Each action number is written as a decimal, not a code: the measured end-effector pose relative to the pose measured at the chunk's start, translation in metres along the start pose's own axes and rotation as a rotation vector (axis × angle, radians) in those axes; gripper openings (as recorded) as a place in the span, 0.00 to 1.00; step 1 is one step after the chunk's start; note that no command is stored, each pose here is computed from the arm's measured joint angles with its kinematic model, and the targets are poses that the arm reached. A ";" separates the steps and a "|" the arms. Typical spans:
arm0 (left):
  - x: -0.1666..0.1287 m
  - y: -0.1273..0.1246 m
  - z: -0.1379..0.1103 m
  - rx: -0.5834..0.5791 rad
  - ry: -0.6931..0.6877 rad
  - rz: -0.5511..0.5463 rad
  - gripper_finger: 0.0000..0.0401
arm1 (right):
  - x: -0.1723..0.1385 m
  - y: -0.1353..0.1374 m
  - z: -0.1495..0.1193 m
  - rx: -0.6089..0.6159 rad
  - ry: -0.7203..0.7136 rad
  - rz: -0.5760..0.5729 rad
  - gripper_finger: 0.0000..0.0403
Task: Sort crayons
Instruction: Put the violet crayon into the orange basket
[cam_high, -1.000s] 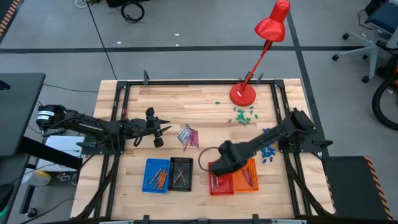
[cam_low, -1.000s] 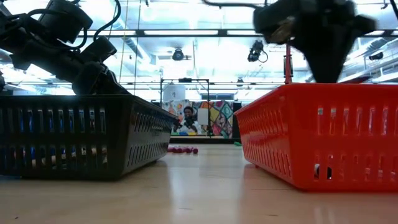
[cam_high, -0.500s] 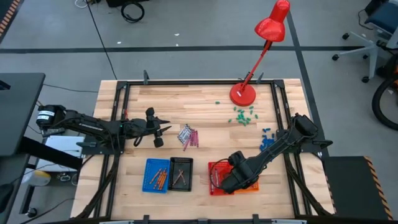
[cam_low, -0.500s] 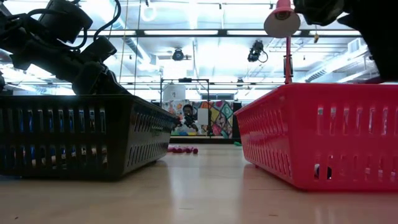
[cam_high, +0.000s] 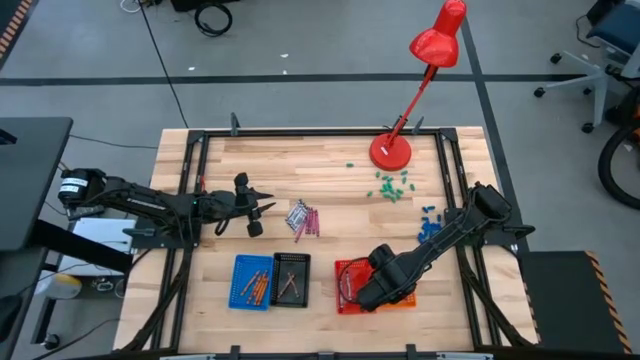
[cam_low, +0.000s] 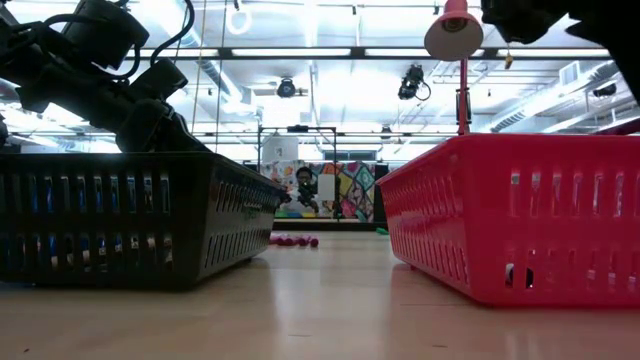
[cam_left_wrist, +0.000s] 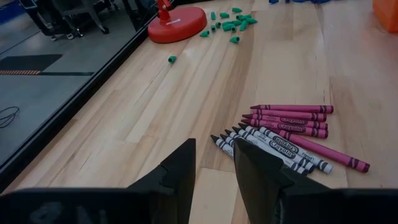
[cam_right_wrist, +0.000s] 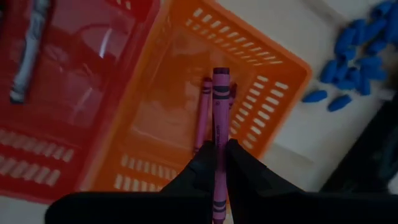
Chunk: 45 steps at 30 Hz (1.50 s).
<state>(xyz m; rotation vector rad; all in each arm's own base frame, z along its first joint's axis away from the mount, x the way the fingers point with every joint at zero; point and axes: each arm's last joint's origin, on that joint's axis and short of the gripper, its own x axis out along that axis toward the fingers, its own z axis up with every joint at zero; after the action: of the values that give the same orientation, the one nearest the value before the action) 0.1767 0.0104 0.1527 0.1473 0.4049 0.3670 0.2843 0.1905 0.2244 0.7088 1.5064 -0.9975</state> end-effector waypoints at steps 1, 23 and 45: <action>0.000 0.000 0.000 0.000 0.000 0.000 0.30 | 0.000 0.000 0.000 0.027 0.001 0.003 0.07; 0.000 0.000 0.000 0.003 0.000 0.000 0.30 | 0.076 0.004 0.000 0.097 -0.019 0.098 0.11; 0.000 0.000 0.000 0.002 0.000 0.000 0.30 | 0.001 -0.020 0.031 0.121 -0.112 0.151 0.22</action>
<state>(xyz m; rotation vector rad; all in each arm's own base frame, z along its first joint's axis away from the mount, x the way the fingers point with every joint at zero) 0.1767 0.0104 0.1528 0.1497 0.4050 0.3666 0.2811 0.1533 0.2274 0.8262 1.2850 -1.0024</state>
